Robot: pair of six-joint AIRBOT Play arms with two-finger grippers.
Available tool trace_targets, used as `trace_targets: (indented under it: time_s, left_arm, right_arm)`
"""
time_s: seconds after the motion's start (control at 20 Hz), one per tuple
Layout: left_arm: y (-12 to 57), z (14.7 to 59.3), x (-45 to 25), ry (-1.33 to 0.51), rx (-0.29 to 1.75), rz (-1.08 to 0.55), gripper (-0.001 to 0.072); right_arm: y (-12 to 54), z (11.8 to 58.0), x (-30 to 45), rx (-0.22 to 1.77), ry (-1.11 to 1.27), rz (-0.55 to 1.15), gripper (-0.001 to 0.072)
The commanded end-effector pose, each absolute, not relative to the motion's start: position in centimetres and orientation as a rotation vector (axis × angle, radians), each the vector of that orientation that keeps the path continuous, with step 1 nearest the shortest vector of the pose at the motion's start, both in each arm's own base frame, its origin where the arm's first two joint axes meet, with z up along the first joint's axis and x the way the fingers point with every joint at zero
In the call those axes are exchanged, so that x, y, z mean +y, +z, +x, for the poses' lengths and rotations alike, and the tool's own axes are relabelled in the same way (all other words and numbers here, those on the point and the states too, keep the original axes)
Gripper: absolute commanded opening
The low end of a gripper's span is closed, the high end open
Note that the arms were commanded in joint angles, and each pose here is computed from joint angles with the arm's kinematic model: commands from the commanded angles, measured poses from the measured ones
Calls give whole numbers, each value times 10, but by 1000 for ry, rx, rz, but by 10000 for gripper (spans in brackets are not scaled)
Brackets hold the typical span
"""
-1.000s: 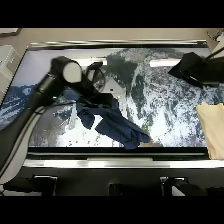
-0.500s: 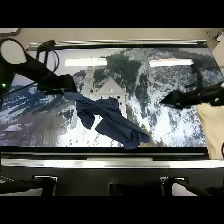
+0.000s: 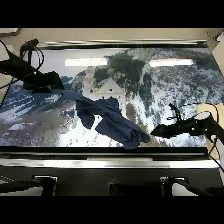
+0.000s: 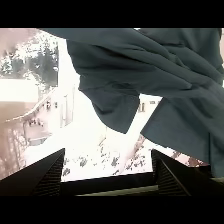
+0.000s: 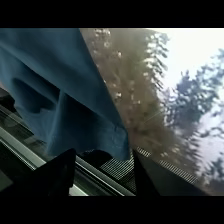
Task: Fold the clothes and pants, and hang the long-sleeved shirts on hangers.
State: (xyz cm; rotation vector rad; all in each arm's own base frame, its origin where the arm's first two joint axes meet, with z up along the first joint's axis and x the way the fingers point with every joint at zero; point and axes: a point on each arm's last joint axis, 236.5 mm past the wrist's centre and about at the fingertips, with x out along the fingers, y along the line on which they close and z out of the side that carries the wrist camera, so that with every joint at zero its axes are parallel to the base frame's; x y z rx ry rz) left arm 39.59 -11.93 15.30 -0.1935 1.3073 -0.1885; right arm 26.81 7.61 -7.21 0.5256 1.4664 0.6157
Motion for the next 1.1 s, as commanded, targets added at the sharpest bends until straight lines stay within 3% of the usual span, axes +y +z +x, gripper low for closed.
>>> trace_targets:
  time_s: [0.0,0.5,0.7,0.75,0.9,0.95,1.05]
  left_arm:
    - [153,396,-117,-185,1309,-197,620]
    - [153,395,-120,-197,1311,-208,620]
    - [153,395,-120,-196,1312,-208,620]
    - [153,396,-120,-196,1312,-208,620]
    - [153,397,-117,-190,1309,-212,620]
    - [153,399,-113,-182,1304,-219,620]
    - [154,408,-98,-150,1278,-249,620]
  right_arm:
    - [-94,249,78,1482,623,498,437]
    - [-108,259,84,1408,559,570,435]
    - [-117,253,99,1439,571,499,427]
    - [-122,252,100,1454,552,472,400]
    - [-125,252,104,1463,538,457,66]
    - [-124,253,104,1463,535,465,24]
    - [-122,251,106,1467,543,476,24]
